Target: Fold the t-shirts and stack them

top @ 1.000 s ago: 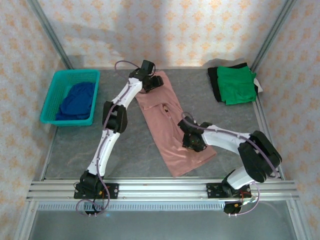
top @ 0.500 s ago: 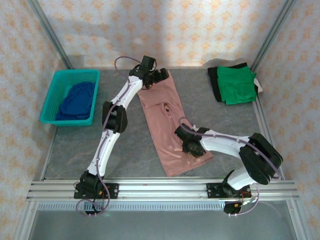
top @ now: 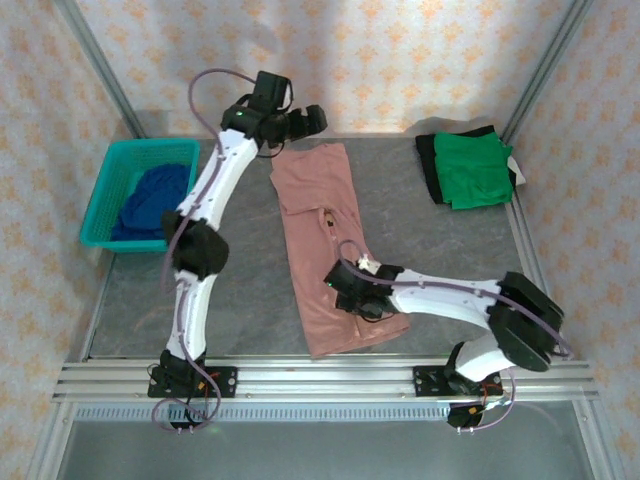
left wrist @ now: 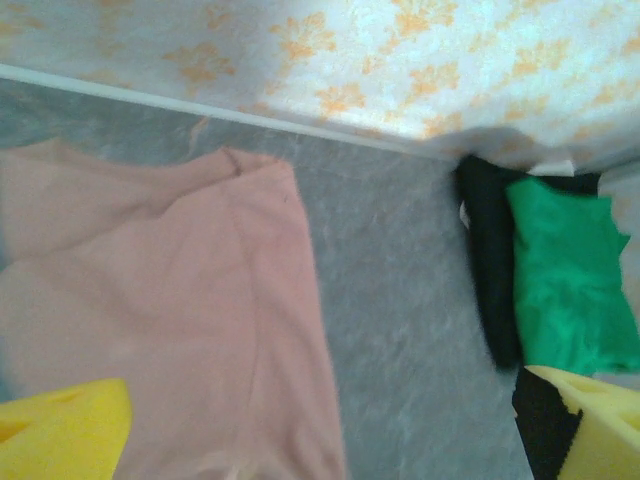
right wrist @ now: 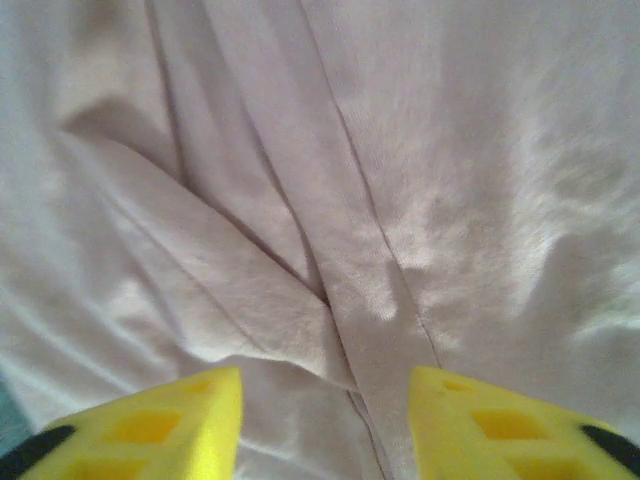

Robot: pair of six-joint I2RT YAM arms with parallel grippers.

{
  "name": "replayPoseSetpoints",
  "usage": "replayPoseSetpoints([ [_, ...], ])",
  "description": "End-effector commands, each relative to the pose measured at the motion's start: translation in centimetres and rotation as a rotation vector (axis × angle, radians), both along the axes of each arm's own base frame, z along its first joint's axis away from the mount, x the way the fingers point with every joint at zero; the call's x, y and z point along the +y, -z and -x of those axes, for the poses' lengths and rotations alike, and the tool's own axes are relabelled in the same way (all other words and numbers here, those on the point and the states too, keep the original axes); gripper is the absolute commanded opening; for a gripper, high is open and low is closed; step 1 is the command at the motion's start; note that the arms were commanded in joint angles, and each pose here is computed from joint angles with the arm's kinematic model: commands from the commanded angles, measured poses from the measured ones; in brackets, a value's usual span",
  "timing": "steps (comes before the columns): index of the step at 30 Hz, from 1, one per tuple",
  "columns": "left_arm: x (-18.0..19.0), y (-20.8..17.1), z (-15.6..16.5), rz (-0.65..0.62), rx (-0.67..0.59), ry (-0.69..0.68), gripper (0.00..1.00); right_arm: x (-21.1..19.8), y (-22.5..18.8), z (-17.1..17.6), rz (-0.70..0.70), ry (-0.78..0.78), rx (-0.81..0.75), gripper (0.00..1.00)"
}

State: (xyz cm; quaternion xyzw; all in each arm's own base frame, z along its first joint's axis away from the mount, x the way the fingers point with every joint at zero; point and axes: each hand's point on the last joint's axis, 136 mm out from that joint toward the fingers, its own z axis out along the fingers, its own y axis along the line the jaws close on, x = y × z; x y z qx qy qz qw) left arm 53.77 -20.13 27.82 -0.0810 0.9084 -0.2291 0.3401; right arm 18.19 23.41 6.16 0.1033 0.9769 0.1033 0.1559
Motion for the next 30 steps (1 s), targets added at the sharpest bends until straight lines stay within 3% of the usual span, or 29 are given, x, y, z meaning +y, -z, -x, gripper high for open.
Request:
replayPoseSetpoints([
  [1,-0.3,3.4,10.3,-0.134,0.134,0.093,0.93,-5.0,-1.7,1.0,0.085,0.019,-0.065,0.58],
  [4,-1.1,7.6,18.8,-0.072,0.192,0.093,0.86,-9.2,-0.5,2.1,0.13,0.055,-0.038,0.64],
  [7,-1.1,12.6,26.8,-0.092,0.249,0.063,0.85,-11.3,0.9,3.3,0.122,0.072,0.003,0.65],
  [10,-1.4,17.9,33.4,-0.089,0.332,0.046,0.85,-11.2,2.3,4.3,0.082,0.057,0.037,0.66],
  [13,-2.4,21.0,37.7,-0.046,0.356,0.035,0.86,-11.1,3.7,4.7,0.069,0.045,0.061,0.65],
  [21,-8.2,22.7,40.5,0.02,0.344,0.132,0.83,-8.3,4.8,5.0,-0.057,0.004,0.092,0.51],
  [23,-9.2,22.7,40.5,0.028,0.347,0.149,0.79,-7.3,4.6,4.9,-0.103,0.0,0.082,0.39],
  [28,-8.0,23.0,40.6,-0.033,0.349,0.138,0.59,-5.0,3.6,4.9,-0.151,-0.02,0.06,0.26],
  [30,-6.1,22.8,40.6,-0.076,0.343,0.11,0.57,-4.2,3.3,5.1,-0.136,-0.026,0.064,0.25],
])
